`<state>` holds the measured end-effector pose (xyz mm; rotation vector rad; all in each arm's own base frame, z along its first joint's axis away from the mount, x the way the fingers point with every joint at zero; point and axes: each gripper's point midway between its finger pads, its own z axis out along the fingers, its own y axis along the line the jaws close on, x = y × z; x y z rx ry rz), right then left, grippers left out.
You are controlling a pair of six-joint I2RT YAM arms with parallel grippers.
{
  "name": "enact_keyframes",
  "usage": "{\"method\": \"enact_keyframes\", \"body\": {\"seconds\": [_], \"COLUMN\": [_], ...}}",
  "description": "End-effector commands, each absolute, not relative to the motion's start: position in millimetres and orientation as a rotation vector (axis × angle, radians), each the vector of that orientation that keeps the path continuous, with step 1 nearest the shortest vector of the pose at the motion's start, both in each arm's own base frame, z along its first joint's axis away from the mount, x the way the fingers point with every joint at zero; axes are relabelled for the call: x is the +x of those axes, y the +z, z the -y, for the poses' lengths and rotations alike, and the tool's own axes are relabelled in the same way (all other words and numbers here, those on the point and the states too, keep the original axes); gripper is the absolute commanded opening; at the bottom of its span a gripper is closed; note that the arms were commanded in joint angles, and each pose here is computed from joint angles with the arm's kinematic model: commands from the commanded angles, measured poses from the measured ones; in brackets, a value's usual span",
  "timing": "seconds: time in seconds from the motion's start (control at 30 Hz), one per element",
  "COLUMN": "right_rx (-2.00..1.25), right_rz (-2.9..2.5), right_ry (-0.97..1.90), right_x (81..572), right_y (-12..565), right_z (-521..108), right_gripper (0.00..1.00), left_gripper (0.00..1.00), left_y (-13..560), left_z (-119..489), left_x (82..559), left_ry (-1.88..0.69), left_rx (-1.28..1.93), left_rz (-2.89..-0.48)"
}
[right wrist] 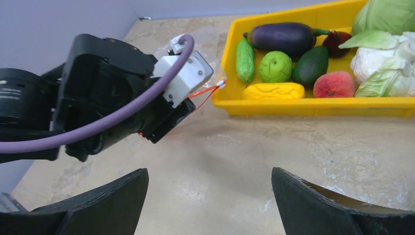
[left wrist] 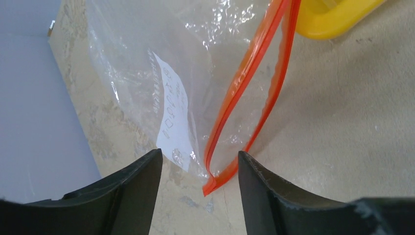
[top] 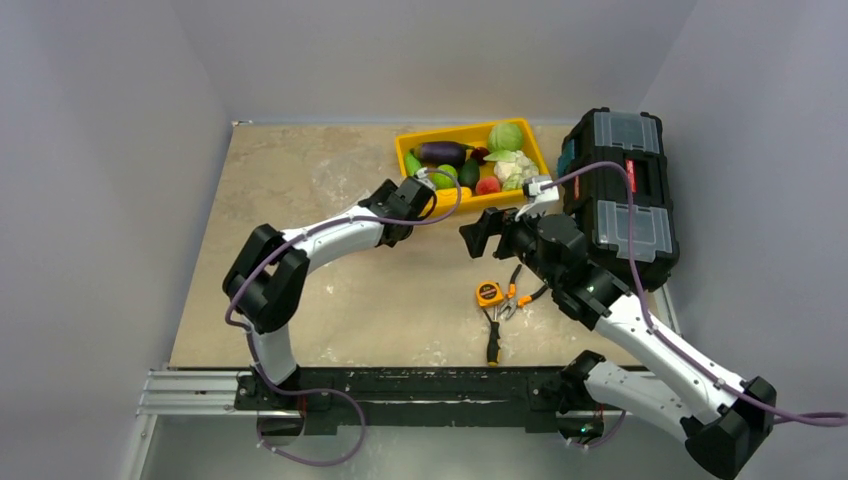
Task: Place the food in the zip-top bag and seal the zipper
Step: Pick up the zipper food storage bag at the center of the board.
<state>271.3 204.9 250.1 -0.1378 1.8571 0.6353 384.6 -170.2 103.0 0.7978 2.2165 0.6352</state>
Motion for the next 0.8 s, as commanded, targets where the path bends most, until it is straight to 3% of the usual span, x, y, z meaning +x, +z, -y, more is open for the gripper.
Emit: {"method": "enact_keyframes", "body": {"seconds": [0.0, 0.2, 0.33, 0.47, 0.77], "right_rx": [-0.091, -0.07, -0.051, -0.052, -0.078], "right_rz": [-1.831, -1.827, -1.842, -1.85, -1.882], "right_ry": [0.619, 0.626, 0.601, 0.629, 0.708], "right_x": [269.2, 261.4, 261.6, 259.6, 253.4], "right_y": [258.3, 256.4, 252.9, 252.5, 244.7], "right_z": [-194.3, -186.9, -181.9, -186.2, -199.3], "right_gripper": [0.99, 0.99, 0.99, 0.99, 0.99], "left_gripper": [0.52, 0.43, 0.29, 0.0, 0.0], "left_y": [118.1, 102.8, 104.4, 111.2, 154.6], "left_z": [174.9, 178.5, 175.3, 170.2, 163.7], "left_x": [408.0, 413.8, 417.0, 420.8, 398.7], "left_ry": [0.688, 0.719, 0.769, 0.809, 0.777], "left_rx": [0.723, 0.735, 0.733, 0.712, 0.651], "left_rz": [-2.151, -2.173, -2.162, -2.128, -2.171]}}
